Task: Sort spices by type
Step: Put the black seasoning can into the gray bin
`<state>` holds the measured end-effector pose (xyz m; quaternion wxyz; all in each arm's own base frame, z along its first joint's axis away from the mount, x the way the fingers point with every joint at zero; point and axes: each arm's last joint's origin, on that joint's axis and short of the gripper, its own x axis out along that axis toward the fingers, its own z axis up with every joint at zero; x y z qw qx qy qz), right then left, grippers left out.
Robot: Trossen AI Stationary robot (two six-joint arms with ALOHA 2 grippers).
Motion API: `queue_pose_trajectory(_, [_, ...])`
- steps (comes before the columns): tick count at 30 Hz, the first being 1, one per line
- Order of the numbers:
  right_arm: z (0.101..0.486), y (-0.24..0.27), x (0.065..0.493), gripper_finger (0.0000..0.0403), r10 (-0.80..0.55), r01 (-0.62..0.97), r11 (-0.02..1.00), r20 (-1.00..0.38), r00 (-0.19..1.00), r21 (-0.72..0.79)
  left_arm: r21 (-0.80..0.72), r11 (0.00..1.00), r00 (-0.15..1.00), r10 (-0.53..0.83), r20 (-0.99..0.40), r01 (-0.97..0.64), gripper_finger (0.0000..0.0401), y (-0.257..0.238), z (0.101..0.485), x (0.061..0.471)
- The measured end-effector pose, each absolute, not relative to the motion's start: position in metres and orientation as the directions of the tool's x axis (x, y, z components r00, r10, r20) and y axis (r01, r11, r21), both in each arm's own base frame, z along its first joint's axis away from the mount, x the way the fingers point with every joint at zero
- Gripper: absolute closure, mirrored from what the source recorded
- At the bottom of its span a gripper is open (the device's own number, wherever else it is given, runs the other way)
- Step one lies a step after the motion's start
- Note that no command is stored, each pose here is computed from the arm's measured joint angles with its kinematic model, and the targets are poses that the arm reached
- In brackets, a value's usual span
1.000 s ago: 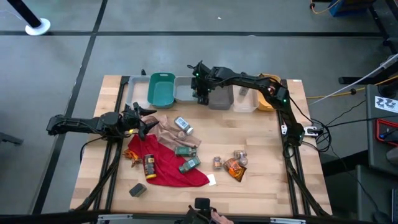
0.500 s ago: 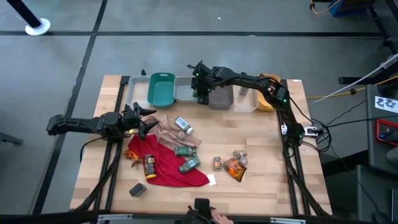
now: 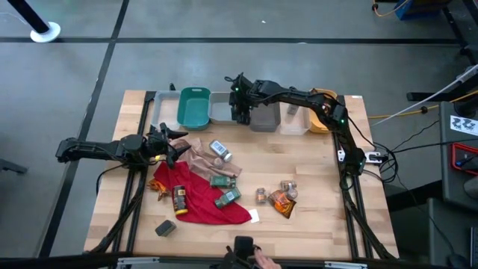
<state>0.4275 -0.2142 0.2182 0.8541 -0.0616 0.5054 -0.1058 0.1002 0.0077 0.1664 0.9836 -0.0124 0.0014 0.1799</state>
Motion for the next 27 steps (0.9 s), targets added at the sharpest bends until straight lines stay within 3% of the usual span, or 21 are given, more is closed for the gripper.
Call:
queue_pose_trajectory(7, [0.25,-0.214,0.425,0.0199,-0.299,0.143,0.954,-0.858,0.416,-0.263,-0.157,0.935,0.94,0.334,0.075,-0.319,0.0146,0.007,0.189,0.097])
queue_pose_trajectory(14, [0.296,-0.206,0.424,0.0198,-0.294,0.137,0.956,-0.846,0.445,-0.26,-0.117,0.978,0.976,0.187,0.116,-0.174,0.0146,0.0,0.231,0.09])
queue_pose_trajectory(20, [0.322,-0.185,0.425,0.0198,-0.265,0.093,0.963,-0.844,0.465,-0.251,-0.082,0.994,0.997,0.073,0.0,-0.073,0.0146,-0.012,0.258,0.105])
queue_pose_trajectory(27, [0.329,-0.142,0.423,0.0198,-0.189,-0.003,0.979,-0.905,0.382,-0.206,-0.139,0.99,0.952,-0.065,-0.298,0.024,0.0146,-0.044,0.284,0.146])
